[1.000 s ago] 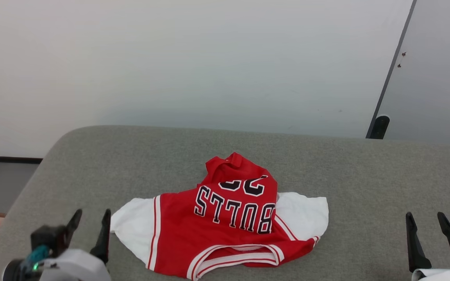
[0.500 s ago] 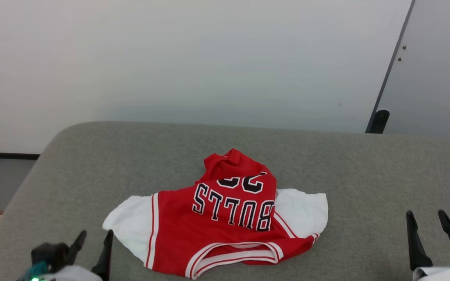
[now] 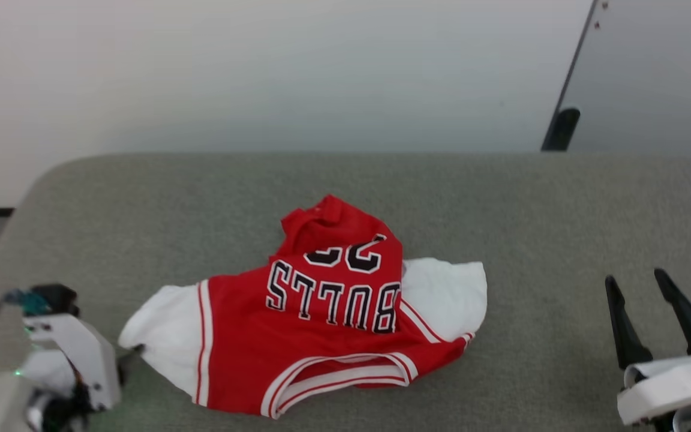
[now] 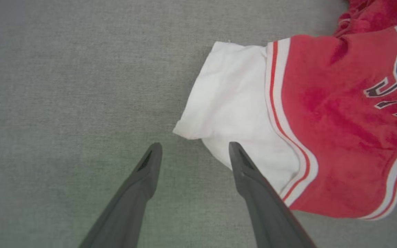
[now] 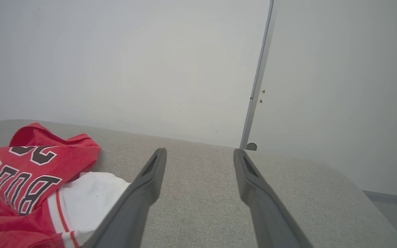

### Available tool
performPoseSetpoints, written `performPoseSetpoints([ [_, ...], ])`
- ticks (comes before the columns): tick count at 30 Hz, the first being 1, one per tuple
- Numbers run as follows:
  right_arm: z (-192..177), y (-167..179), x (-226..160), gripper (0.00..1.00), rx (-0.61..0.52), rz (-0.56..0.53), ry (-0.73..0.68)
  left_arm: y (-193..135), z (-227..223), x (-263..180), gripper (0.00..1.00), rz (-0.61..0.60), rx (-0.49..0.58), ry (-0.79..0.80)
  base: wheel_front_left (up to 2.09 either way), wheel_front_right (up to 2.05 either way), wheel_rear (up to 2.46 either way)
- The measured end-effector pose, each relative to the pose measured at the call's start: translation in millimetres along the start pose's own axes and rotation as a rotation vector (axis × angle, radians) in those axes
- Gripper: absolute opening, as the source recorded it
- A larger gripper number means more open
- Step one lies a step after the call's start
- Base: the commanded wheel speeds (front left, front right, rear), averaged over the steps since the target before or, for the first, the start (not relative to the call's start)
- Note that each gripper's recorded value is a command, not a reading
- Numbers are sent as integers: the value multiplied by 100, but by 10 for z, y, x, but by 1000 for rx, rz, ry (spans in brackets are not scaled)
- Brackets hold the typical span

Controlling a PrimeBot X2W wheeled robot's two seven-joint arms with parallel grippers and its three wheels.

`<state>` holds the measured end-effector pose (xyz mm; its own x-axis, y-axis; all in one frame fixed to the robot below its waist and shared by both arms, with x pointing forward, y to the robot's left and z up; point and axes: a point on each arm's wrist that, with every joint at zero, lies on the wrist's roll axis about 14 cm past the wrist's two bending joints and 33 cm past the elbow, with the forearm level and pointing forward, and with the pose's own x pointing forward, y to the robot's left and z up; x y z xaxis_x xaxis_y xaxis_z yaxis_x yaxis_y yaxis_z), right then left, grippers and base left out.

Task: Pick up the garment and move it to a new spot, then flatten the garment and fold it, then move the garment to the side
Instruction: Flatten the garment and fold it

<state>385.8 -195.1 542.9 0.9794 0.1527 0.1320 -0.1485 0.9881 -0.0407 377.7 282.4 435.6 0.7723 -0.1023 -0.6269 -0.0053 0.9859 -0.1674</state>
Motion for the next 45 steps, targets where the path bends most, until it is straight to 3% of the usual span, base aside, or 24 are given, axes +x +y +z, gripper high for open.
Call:
performPoseSetpoints([
  [15,-255,-64,200,100,-5,6,90,92,-161,592,100,60,38,308,0,0,0],
  [16,-274,-58,207,100,-4,9,98,63,-169,623,68,54,31,317,0,0,0],
  [17,-294,-46,214,100,4,13,109,42,-185,649,49,50,32,326,0,0,0],
  [18,-316,-31,219,100,10,18,120,38,-192,666,42,50,38,334,0,0,0],
  [21,-363,33,249,100,24,42,157,2,-206,694,4,39,36,346,0,0,0],
  [22,-392,77,259,100,39,56,180,-8,-205,693,0,35,31,346,0,0,0],
  [29,-521,313,383,100,81,166,359,-106,-205,682,0,5,10,338,0,0,0],
  [35,-761,527,420,100,138,243,592,-125,-186,682,0,-2,12,328,0,0,0],
  [45,-1105,835,447,100,158,312,854,-190,-145,719,2,-22,21,306,0,0,0],
])
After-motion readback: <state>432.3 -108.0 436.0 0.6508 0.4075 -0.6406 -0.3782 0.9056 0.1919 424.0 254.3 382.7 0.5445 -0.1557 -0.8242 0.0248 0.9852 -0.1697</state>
